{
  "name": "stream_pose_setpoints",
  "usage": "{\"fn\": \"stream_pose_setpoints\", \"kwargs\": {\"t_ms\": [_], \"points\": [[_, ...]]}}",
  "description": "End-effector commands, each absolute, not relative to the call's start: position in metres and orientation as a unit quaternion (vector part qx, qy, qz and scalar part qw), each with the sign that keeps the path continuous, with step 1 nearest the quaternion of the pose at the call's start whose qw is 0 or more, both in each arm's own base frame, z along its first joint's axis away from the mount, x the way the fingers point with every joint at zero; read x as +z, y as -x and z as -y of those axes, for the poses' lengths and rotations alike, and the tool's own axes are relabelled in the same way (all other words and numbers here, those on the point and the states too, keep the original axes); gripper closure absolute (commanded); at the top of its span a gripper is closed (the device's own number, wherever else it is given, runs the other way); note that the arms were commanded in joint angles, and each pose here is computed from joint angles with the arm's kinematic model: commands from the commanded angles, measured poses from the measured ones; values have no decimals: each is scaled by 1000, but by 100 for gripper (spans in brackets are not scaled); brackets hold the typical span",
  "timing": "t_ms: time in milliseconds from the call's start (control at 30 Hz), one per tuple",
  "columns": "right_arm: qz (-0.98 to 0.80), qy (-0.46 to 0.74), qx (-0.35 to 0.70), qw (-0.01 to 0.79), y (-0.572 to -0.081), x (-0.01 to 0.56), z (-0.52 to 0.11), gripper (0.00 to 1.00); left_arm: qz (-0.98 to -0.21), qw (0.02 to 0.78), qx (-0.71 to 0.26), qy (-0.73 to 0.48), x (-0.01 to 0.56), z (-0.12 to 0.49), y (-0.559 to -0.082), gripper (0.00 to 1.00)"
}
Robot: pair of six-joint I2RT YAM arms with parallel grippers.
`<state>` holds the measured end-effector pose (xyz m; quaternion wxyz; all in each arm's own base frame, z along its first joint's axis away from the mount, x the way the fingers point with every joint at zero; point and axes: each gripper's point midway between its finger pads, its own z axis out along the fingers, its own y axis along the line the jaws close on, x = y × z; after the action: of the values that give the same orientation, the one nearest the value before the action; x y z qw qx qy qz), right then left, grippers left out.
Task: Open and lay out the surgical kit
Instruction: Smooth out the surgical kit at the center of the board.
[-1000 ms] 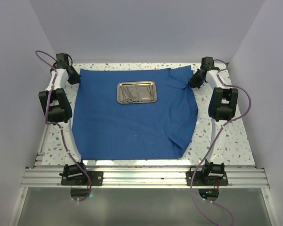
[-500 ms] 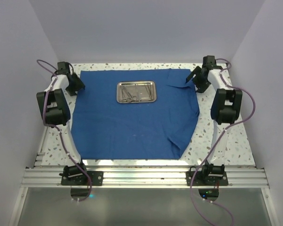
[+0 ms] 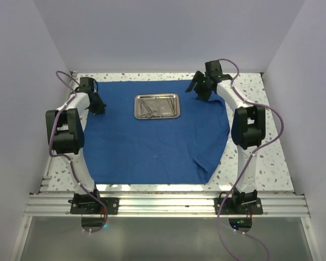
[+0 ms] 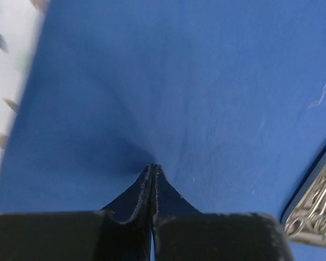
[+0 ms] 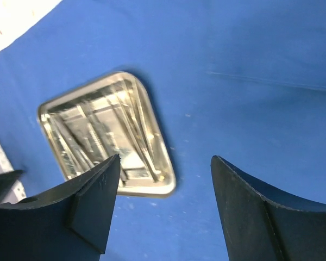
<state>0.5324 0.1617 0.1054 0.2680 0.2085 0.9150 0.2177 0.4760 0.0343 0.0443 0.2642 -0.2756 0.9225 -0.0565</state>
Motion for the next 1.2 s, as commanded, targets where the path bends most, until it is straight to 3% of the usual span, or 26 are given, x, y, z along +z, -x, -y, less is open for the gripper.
{"fn": "stream_pose_setpoints", "kwargs": {"t_ms": [0,133,800,1167], "points": [[-906,-220,228,282,-549,120,-160,29,-924,286,-60,246,64,-14,-468,100],[-902,-226,218,297,-557,123,-161,29,-929,280,-57,233,64,-7,-452,100],[-923,-264,102,260,-568,29,-134,28,-944,257,-42,204,69,-8,-415,100],[-880,-320,28,350,-620,27,-75,25,-952,228,-7,204,58,-17,-389,100]]}}
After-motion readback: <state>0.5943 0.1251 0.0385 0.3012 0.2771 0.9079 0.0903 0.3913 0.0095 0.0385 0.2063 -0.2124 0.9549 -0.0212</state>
